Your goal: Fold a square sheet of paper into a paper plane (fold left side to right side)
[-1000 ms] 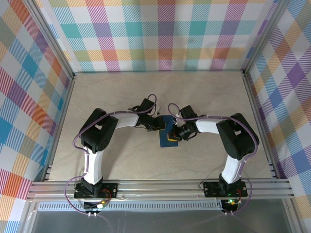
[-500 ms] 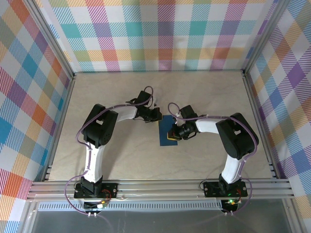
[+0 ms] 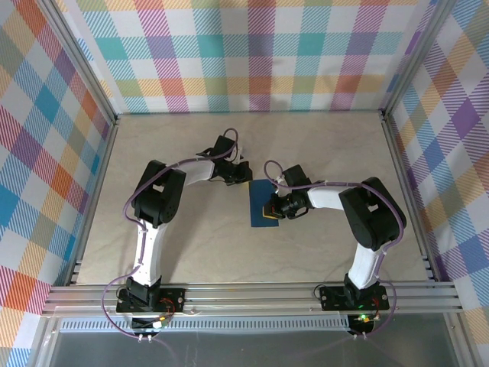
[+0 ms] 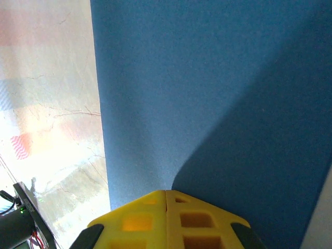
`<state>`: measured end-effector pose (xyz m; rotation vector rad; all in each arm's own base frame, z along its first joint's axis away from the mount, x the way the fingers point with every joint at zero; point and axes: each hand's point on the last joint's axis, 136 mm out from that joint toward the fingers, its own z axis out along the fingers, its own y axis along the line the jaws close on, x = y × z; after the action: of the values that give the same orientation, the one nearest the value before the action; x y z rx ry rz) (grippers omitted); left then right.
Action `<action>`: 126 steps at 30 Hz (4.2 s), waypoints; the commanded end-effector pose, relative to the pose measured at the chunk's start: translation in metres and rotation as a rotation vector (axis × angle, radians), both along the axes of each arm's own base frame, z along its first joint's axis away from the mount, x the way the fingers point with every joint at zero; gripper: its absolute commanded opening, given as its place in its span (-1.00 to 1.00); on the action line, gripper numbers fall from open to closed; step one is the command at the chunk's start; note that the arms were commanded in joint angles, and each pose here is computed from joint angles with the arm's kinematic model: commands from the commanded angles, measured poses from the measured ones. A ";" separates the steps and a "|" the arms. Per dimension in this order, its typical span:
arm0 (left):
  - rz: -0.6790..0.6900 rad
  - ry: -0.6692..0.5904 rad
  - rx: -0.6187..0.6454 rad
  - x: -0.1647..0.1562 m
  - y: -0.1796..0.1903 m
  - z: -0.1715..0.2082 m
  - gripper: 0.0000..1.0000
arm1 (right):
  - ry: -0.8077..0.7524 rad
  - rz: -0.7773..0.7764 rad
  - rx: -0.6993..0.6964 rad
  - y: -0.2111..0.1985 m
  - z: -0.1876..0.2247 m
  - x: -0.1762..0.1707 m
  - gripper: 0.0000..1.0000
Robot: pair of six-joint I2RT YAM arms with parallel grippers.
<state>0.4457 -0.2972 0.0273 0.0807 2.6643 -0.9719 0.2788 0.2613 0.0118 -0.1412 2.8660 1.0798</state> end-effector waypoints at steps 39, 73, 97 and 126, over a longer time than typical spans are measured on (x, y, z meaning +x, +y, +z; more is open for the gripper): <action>-0.088 0.024 0.012 -0.080 -0.020 0.004 -1.00 | 0.148 -0.055 -0.152 -0.031 -0.038 -0.032 -0.96; -0.107 0.081 0.057 -0.108 -0.012 -0.021 -1.00 | 0.136 -0.079 0.026 -0.038 0.024 -0.034 -0.02; -0.119 0.079 0.050 -0.109 -0.016 -0.019 -1.00 | 0.067 -0.109 0.130 -0.023 0.030 0.018 -0.25; -0.121 -0.034 0.013 -0.091 -0.024 0.023 -0.83 | 0.115 -0.138 0.112 -0.032 0.003 0.040 -0.87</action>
<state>0.3559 -0.3165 0.0259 0.2146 2.7001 -0.9908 0.3244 0.2297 0.0186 0.1176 2.8406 1.2309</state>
